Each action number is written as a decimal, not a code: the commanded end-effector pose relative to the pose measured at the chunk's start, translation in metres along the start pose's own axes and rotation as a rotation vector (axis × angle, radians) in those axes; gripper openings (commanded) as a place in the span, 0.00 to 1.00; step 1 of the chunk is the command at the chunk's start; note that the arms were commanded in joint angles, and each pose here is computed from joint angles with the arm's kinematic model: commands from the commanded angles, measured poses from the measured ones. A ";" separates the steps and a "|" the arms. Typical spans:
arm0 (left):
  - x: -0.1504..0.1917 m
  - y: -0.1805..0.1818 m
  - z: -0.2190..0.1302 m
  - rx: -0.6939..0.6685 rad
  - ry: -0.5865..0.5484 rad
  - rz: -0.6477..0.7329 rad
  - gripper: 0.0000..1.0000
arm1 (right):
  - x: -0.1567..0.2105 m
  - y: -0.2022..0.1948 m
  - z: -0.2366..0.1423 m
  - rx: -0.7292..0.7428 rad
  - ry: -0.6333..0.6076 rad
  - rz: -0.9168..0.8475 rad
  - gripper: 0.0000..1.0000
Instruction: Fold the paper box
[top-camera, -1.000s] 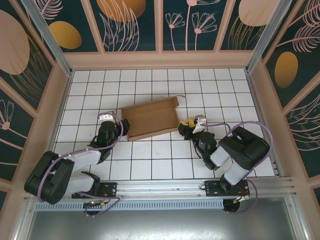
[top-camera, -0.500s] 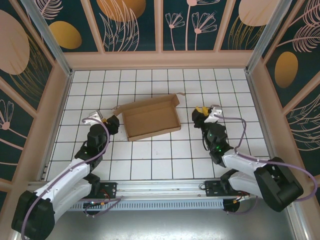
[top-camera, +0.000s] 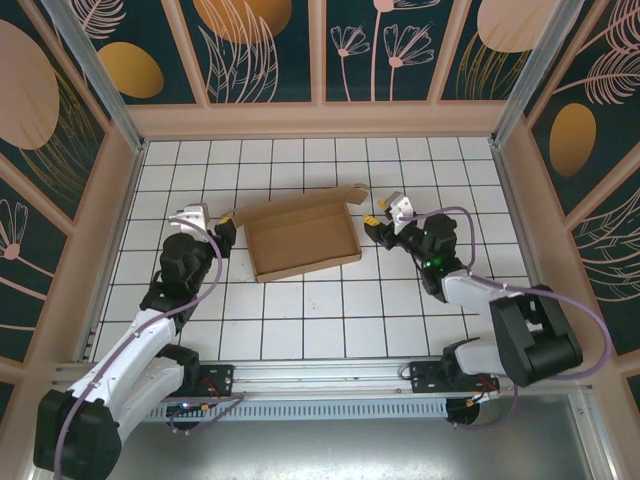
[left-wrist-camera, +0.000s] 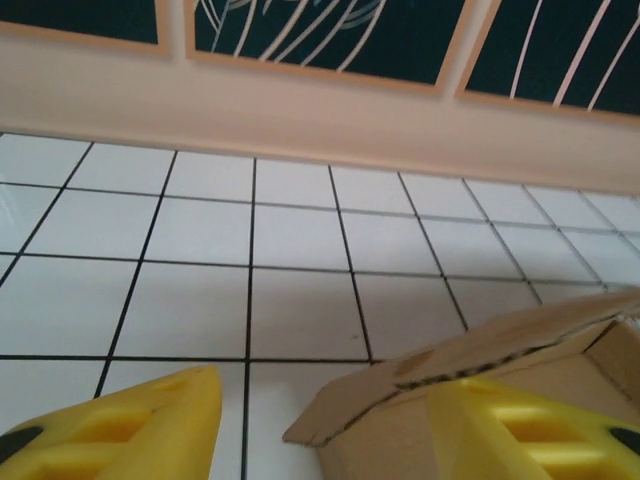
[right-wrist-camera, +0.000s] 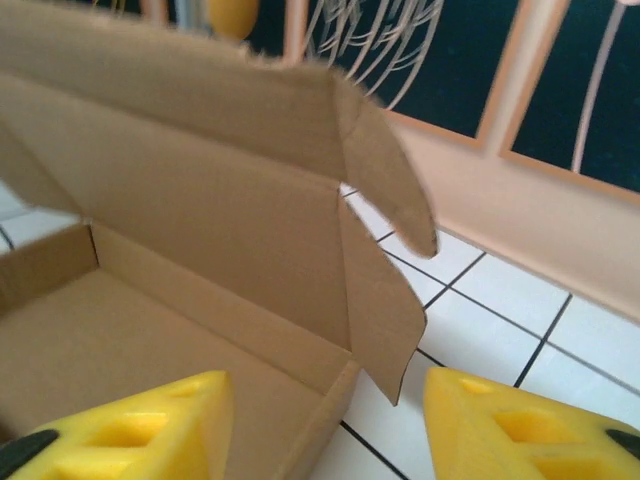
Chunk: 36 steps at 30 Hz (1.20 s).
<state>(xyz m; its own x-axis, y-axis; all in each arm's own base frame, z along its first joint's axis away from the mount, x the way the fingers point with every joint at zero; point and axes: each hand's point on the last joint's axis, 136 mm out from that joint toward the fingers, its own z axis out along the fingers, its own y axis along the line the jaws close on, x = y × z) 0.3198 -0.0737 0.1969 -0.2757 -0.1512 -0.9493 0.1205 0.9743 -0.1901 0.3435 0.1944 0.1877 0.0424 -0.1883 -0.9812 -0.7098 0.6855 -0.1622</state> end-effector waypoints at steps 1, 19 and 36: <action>-0.009 -0.005 -0.002 0.036 0.006 0.117 0.60 | -0.029 -0.007 0.011 -0.084 -0.107 -0.187 0.56; 0.004 -0.013 0.029 0.229 -0.022 0.430 0.60 | -0.002 -0.026 0.051 -0.209 -0.093 -0.267 0.49; 0.004 -0.009 0.064 0.218 0.051 0.490 0.14 | -0.005 -0.033 0.058 -0.209 -0.077 -0.203 0.09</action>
<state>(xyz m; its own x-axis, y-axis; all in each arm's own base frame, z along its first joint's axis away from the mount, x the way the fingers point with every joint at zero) 0.3706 -0.0921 0.1651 -0.2217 0.3196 -0.9213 0.4327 0.8789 0.2008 0.4043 0.2093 0.1880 0.2476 -0.2614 -0.9329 -0.7981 0.4909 -0.3493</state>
